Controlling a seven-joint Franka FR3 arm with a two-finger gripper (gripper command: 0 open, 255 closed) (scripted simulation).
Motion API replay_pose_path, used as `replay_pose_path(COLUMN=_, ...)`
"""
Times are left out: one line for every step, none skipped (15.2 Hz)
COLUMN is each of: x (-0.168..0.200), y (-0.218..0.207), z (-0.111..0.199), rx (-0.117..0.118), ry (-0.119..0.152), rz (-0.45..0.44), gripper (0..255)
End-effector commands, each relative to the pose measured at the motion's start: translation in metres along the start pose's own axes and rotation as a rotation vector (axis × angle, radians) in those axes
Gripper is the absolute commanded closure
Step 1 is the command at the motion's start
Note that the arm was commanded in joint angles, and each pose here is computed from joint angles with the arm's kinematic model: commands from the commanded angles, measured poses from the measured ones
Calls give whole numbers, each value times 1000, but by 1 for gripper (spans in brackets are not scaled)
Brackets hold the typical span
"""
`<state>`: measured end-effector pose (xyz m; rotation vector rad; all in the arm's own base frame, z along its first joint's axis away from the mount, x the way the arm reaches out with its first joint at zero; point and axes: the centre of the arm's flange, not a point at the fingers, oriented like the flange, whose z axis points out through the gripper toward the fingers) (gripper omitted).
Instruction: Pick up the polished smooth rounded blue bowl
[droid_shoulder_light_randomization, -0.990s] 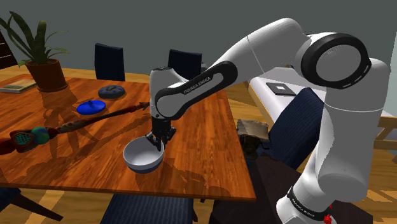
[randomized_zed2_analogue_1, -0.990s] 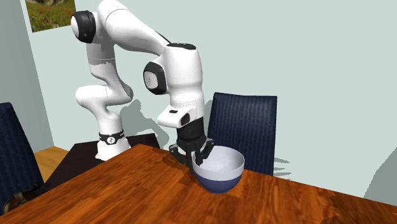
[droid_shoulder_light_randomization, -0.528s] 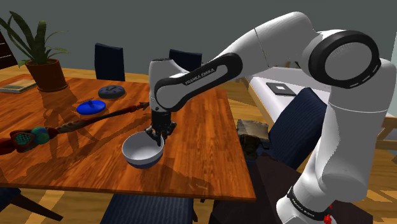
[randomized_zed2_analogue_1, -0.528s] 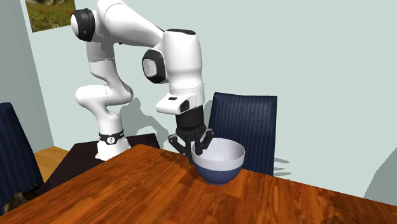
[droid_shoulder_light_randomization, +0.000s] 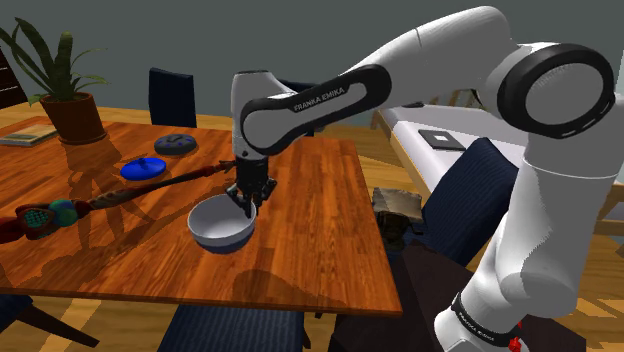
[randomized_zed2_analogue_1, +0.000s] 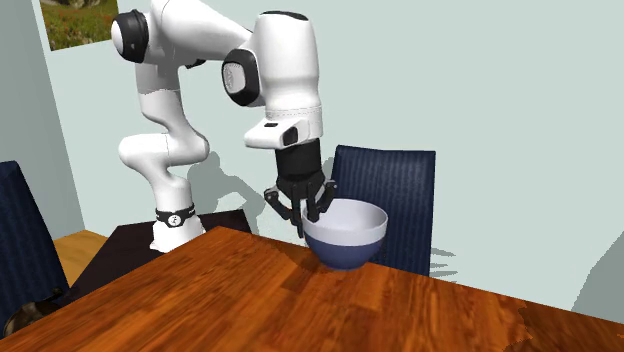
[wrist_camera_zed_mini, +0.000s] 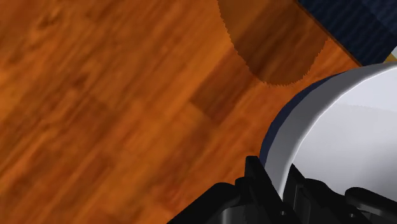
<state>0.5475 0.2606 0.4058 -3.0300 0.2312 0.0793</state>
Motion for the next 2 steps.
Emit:
replay_pose_path(x=0, y=0, z=-6, rx=0, ry=0, rz=0, gripper=255)
replay_pose_path(x=0, y=0, z=-6, rx=0, ry=0, rz=0, gripper=255)
